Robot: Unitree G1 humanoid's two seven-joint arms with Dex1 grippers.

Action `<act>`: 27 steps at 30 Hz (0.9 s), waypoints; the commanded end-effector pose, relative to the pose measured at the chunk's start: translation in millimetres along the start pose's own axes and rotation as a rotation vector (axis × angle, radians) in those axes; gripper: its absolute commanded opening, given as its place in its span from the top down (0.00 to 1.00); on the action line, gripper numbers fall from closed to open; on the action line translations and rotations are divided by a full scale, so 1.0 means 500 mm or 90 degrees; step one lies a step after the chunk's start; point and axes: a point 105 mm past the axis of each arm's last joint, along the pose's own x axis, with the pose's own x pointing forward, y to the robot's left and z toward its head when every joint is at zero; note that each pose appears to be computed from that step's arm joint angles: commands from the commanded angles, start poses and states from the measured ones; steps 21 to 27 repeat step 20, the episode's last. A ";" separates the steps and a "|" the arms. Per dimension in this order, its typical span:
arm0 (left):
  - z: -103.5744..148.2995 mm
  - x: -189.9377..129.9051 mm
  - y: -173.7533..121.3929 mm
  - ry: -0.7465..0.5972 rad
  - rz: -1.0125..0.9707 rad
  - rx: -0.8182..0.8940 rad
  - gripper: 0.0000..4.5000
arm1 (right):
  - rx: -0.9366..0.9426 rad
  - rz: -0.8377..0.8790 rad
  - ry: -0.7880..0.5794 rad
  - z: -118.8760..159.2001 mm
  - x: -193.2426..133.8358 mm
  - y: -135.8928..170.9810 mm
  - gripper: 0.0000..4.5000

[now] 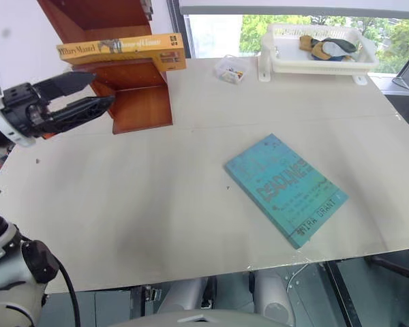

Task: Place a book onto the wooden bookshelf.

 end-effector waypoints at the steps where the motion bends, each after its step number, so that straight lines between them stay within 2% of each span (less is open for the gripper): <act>1: -0.049 -0.018 -0.055 0.056 -0.034 -0.016 0.02 | -0.031 0.002 0.017 0.019 -0.003 0.008 0.00; 5: -0.154 -0.046 -0.070 0.160 0.006 -0.068 0.02 | -0.021 -0.048 0.098 -0.022 -0.027 -0.005 0.00; 15: -0.301 -0.086 -0.047 0.239 0.103 -0.107 0.02 | -0.090 -0.239 0.295 -0.135 -0.135 -0.074 0.00; 20: -0.321 -0.100 -0.060 0.237 0.086 -0.114 0.02 | -0.089 -0.274 0.356 -0.163 -0.170 -0.079 0.00; 27: -0.321 -0.100 -0.060 0.237 0.086 -0.114 0.02 | -0.089 -0.274 0.356 -0.163 -0.170 -0.079 0.00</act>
